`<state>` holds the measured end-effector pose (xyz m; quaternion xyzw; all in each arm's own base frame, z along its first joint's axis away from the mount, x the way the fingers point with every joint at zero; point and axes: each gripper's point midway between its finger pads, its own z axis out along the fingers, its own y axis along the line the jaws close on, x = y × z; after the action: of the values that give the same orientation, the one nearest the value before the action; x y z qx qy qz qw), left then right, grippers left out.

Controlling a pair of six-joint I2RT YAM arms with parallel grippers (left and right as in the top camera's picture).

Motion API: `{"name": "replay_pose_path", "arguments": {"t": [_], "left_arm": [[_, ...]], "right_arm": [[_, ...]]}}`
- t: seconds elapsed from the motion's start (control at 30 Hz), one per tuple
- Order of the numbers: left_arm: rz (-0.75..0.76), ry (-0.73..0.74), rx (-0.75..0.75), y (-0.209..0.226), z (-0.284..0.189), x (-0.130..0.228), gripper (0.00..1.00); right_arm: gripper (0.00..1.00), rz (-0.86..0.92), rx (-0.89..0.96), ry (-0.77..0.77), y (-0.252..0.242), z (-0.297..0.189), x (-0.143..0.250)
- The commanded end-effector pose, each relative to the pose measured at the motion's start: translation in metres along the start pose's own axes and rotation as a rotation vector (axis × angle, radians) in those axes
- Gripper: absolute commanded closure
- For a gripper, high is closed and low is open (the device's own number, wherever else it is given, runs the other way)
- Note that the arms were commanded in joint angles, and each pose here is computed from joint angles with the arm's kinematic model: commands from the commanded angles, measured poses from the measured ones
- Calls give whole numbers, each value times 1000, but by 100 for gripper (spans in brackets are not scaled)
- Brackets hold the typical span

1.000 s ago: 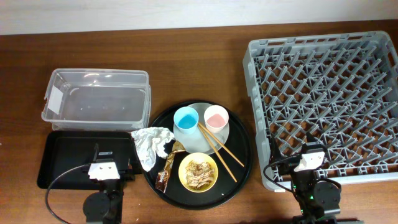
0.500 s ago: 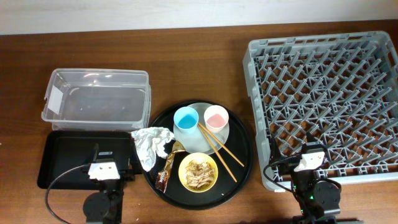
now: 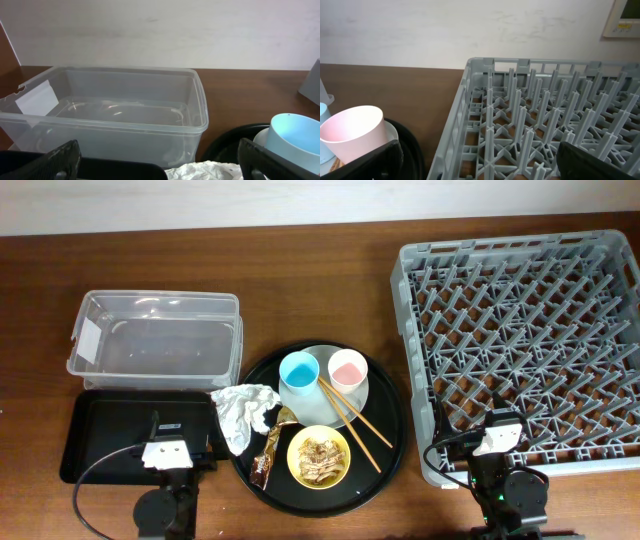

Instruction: Sort waste into correct bins and load items into the dishwasher rack

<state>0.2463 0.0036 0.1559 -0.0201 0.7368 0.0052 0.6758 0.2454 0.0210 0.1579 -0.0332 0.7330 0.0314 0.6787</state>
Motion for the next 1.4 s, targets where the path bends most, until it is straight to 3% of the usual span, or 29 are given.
{"name": "replay_pose_path", "arguments": {"t": [0.0,0.73,0.9,1.07,1.37], "left_arm": [[16,-4,9,-1,0,0,1],[15,-7,10,-2,0,0,1],[20,-85,256,-44,-8,-21,1],[-68,70,312,-53,-24,-32,1],[-81,315,341,-61,-37,-112,1]], "right_arm": [[1,1,5,-3,-1,0,1],[1,1,5,-3,-1,0,1],[1,1,5,-3,-1,0,1],[1,1,5,-3,-1,0,1],[1,1,5,-3,-1,0,1]]}}
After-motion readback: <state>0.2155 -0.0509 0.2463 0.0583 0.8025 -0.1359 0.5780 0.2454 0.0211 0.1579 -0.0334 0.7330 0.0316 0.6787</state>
